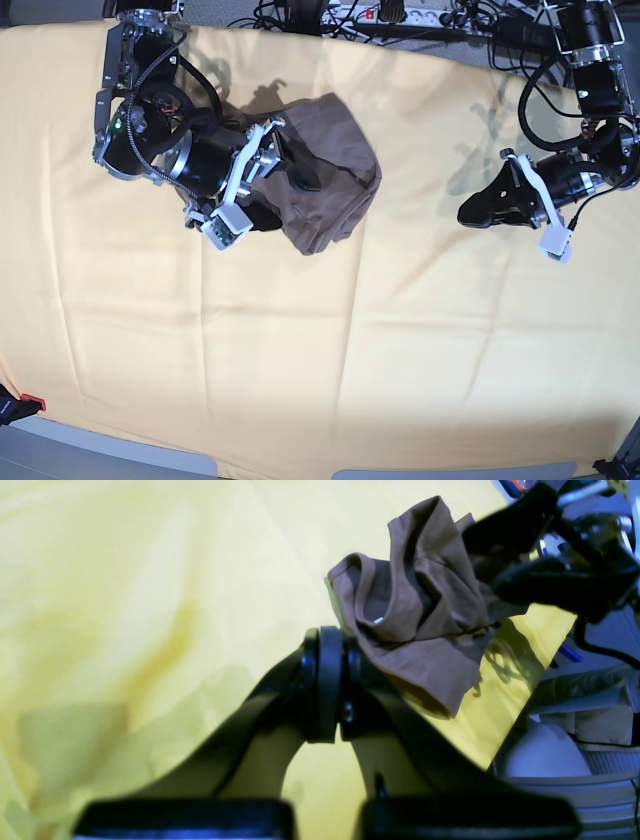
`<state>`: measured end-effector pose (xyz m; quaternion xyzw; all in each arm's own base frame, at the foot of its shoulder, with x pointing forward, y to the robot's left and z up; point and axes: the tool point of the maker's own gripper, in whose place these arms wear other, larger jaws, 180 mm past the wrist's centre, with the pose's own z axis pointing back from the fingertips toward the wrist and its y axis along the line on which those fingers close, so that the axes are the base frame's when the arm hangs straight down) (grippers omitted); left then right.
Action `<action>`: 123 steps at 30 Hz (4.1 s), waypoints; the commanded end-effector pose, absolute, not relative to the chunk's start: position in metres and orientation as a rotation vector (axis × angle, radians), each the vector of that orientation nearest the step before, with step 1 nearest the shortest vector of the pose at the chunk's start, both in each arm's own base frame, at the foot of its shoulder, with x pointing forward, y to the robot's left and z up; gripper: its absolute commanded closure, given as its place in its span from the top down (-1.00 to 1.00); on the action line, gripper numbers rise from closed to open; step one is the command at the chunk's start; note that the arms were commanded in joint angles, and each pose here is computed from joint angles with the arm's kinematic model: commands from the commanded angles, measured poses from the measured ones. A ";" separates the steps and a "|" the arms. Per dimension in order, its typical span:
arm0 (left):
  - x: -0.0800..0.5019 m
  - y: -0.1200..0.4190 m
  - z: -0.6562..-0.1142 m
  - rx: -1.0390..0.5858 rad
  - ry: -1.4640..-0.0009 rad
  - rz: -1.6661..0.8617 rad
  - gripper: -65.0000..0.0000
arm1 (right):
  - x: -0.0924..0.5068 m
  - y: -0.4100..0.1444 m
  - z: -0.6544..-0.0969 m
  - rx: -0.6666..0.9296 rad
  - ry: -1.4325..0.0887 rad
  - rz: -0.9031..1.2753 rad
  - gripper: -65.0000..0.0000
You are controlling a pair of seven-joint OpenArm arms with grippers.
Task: Fold the T-shirt properly
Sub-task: 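Press and drag the folded bundle toward the arms with the right gripper, then open the right gripper and withdraw it from the bundle, then grasp the bundle edge with the left gripper and tuck it under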
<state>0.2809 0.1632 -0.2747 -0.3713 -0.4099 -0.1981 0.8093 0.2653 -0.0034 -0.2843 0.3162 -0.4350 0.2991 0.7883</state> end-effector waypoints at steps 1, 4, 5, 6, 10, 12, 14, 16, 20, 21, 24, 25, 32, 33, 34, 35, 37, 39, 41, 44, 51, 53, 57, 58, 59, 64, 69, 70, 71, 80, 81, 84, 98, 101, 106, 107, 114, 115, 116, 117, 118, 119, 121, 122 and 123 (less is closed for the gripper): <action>0.286 0.164 -0.259 -0.798 -0.928 -0.445 -1.00 | 0.271 0.001 -0.267 0.715 -1.002 0.648 0.39; 0.286 0.164 -0.259 -0.798 -0.928 -0.446 -1.00 | 0.272 0.003 -0.263 0.729 -1.017 0.644 0.13; 0.286 0.164 -0.259 -0.798 -0.928 -0.446 -1.00 | 0.272 0.005 -0.262 0.733 -1.017 0.643 0.05; 0.287 0.164 -0.259 -0.798 -0.928 -0.446 -1.00 | 0.272 0.006 -0.263 0.733 -1.014 0.646 0.00; 0.286 0.164 -0.259 -0.799 -0.928 -0.445 -1.00 | 0.268 0.015 -0.264 0.752 -1.001 0.667 0.00; 0.287 0.164 -0.259 -0.798 -0.929 -0.446 -1.00 | 0.266 0.019 -0.266 0.750 -0.993 0.682 0.00; 0.286 0.164 -0.259 -0.799 -0.928 -0.445 -1.00 | 0.266 0.018 -0.273 0.704 -0.975 0.705 0.02; 0.286 0.164 -0.259 -0.798 -0.928 -0.446 -1.00 | 0.267 0.016 -0.277 0.671 -0.966 0.714 0.02; 0.286 0.164 -0.259 -0.798 -0.928 -0.445 -1.00 | 0.267 0.019 -0.263 0.692 -1.008 0.724 0.02; 0.286 0.164 -0.259 -0.798 -0.928 -0.445 -1.00 | 0.265 0.021 -0.254 0.703 -1.034 0.730 0.02; 0.286 0.164 -0.260 -0.798 -0.925 -0.444 -1.00 | 0.266 0.019 -0.238 0.669 -1.084 0.745 0.03; 0.285 0.164 -0.261 -0.798 -0.922 -0.443 -1.00 | 0.269 0.015 -0.241 0.631 -1.079 0.738 0.03; 0.281 0.164 -0.265 -0.799 -0.910 -0.437 -1.00 | 0.292 -0.002 -0.263 0.540 -1.078 0.621 0.26; 0.281 0.164 -0.264 -0.803 -0.912 -0.437 -1.00 | 0.291 -0.001 -0.267 0.545 -1.067 0.617 0.26; 0.281 0.164 -0.264 -0.805 -0.912 -0.437 -1.00 | 0.291 -0.001 -0.271 0.548 -1.056 0.613 0.26; 0.281 0.164 -0.264 -0.804 -0.912 -0.437 -1.00 | 0.291 -0.002 -0.275 0.551 -1.044 0.609 0.26; 0.281 0.164 -0.264 -0.804 -0.912 -0.437 -1.00 | 0.290 -0.001 -0.284 0.559 -1.018 0.606 0.25; 0.281 0.164 -0.264 -0.803 -0.912 -0.437 -1.00 | 0.288 0.001 -0.293 0.569 -0.991 0.616 0.25; 0.281 0.164 -0.264 -0.803 -0.912 -0.437 -1.00 | 0.288 0.000 -0.299 0.573 -0.974 0.610 0.18; 0.282 0.164 -0.264 -0.805 -0.913 -0.436 -1.00 | 0.288 0.003 -0.295 0.593 -0.985 0.614 -0.38; 0.281 0.164 -0.264 -0.804 -0.911 -0.437 -1.00 | 0.274 0.020 -0.254 0.723 -1.069 0.681 -1.00; 0.281 0.164 -0.264 -0.804 -0.912 -0.437 -1.00 | 0.262 0.027 -0.238 0.774 -1.078 0.721 -1.00; 0.281 0.164 -0.264 -0.805 -0.913 -0.436 -1.00 | 0.231 0.037 -0.222 0.892 -1.068 0.727 -1.00; 0.282 0.164 -0.264 -0.805 -0.913 -0.437 -1.00 | 0.224 0.038 -0.223 0.921 -1.057 0.715 -1.00; 0.281 0.164 -0.264 -0.805 -0.913 -0.436 -1.00 | 0.219 0.039 -0.225 0.943 -1.042 0.703 -1.00; 0.281 0.164 -0.264 -0.804 -0.912 -0.437 -1.00 | 0.201 0.039 -0.242 0.959 -0.974 0.664 -1.00; 0.281 0.164 -0.264 -0.806 -0.913 -0.436 -1.00 | 0.187 0.053 -0.248 0.981 -0.927 0.701 -1.00; 0.281 0.164 -0.263 -0.809 -0.915 -0.436 -1.00 | 0.183 0.059 -0.250 0.982 -0.914 0.724 -1.00; 0.281 0.163 -0.262 -0.816 -0.918 -0.435 -1.00 | 0.178 0.065 -0.252 0.985 -0.899 0.749 -1.00; 0.281 0.162 -0.260 -0.825 -0.922 -0.434 -1.00 | 0.138 0.102 -0.277 0.915 -0.758 0.979 -1.00; 0.281 0.162 -0.260 -0.825 -0.922 -0.434 -1.00 | 0.137 0.103 -0.278 0.910 -0.755 0.987 -1.00; 0.281 0.162 -0.260 -0.825 -0.922 -0.434 -1.00 | 0.139 0.102 -0.279 0.899 -0.757 0.990 -0.48; 0.282 0.161 -0.254 -0.847 -0.939 -0.432 -1.00 | 0.191 0.067 -0.222 0.639 -1.054 1.011 0.28; 0.285 0.163 -0.251 -0.841 -0.947 -0.440 -1.00 | 0.228 0.027 -0.223 0.488 -1.107 0.827 0.28; 0.292 0.154 -0.235 -0.882 -0.979 -0.479 -0.78 | 0.260 -0.055 -0.227 0.265 -1.129 0.626 0.28; 0.294 0.152 -0.233 -0.884 -0.982 -0.489 -0.47 | 0.263 -0.071 -0.228 0.222 -1.124 0.599 0.28; 0.294 0.122 -0.252 -0.897 -0.912 -0.523 0.27 | 0.265 -0.157 -0.229 0.015 -1.093 0.420 0.28; 0.291 0.112 -0.255 -0.921 -0.900 -0.533 0.27 | 0.263 -0.165 -0.230 -0.003 -1.089 0.409 0.28; 0.288 0.102 -0.258 -0.947 -0.886 -0.543 0.27 | 0.261 -0.169 -0.230 -0.007 -1.086 0.402 0.28; 0.285 0.091 -0.261 -0.972 -0.870 -0.560 0.27 | 0.259 -0.172 -0.231 -0.008 -1.082 0.395 0.28; 0.281 0.081 -0.265 -0.987 -0.853 -0.576 0.27 | 0.257 -0.173 -0.231 0.000 -1.081 0.395 0.28; 0.279 0.072 -0.268 -0.995 -0.842 -0.589 0.27 | 0.255 -0.175 -0.233 -0.002 -1.073 0.391 0.28; 0.280 0.058 -0.276 -0.978 -0.833 -0.613 0.27 | 0.250 -0.176 -0.238 -0.004 -1.054 0.393 0.28; 0.283 0.053 -0.279 -0.961 -0.838 -0.611 0.27 | 0.247 -0.175 -0.240 -0.001 -1.043 0.394 0.28; 0.288 0.049 -0.281 -0.945 -0.851 -0.599 0.27 | 0.245 -0.175 -0.243 0.001 -1.032 0.394 0.28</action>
